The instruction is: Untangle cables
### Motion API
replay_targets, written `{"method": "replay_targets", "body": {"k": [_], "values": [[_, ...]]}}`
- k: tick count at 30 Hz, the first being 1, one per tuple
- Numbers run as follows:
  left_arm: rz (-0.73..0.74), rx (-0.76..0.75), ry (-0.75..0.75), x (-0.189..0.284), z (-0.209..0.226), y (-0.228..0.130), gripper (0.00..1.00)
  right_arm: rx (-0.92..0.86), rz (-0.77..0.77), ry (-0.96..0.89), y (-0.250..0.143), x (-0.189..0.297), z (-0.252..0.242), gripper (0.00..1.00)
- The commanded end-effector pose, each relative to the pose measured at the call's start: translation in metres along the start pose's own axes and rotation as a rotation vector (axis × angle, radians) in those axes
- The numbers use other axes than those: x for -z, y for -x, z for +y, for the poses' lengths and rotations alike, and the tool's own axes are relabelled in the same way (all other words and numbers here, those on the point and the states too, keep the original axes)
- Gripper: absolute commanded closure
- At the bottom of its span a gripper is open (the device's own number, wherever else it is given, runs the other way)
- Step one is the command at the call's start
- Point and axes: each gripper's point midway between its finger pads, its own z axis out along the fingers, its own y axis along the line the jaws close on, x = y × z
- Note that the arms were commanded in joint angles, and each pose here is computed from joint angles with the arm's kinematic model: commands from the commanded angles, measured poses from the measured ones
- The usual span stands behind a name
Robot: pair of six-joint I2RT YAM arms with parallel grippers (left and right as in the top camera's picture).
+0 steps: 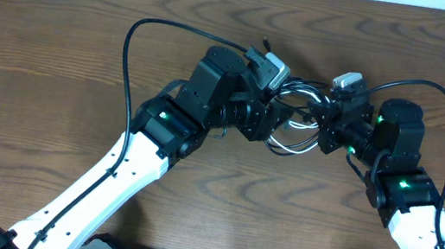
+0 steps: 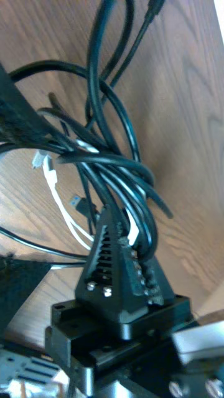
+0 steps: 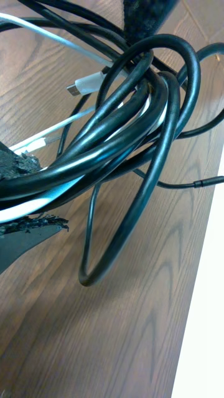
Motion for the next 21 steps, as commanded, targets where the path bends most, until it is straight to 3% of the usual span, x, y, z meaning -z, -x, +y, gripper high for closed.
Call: {"method": "replay_targets", "body": {"k": [1, 18, 21], "values": [[-0.028, -0.015, -0.014, 0.004, -0.005, 0.011, 0.6, -0.012, -0.019, 0.036, 0.008, 0.001, 0.006, 0.99], [-0.035, -0.015, 0.025, 0.001, 0.002, 0.012, 0.63, 0.013, -0.027, 0.171, 0.009, 0.004, 0.029, 0.99], [-0.031, -0.012, 0.035, -0.001, 0.005, 0.011, 0.9, 0.016, -0.028, 0.184, 0.009, 0.004, 0.031, 0.99]]}}
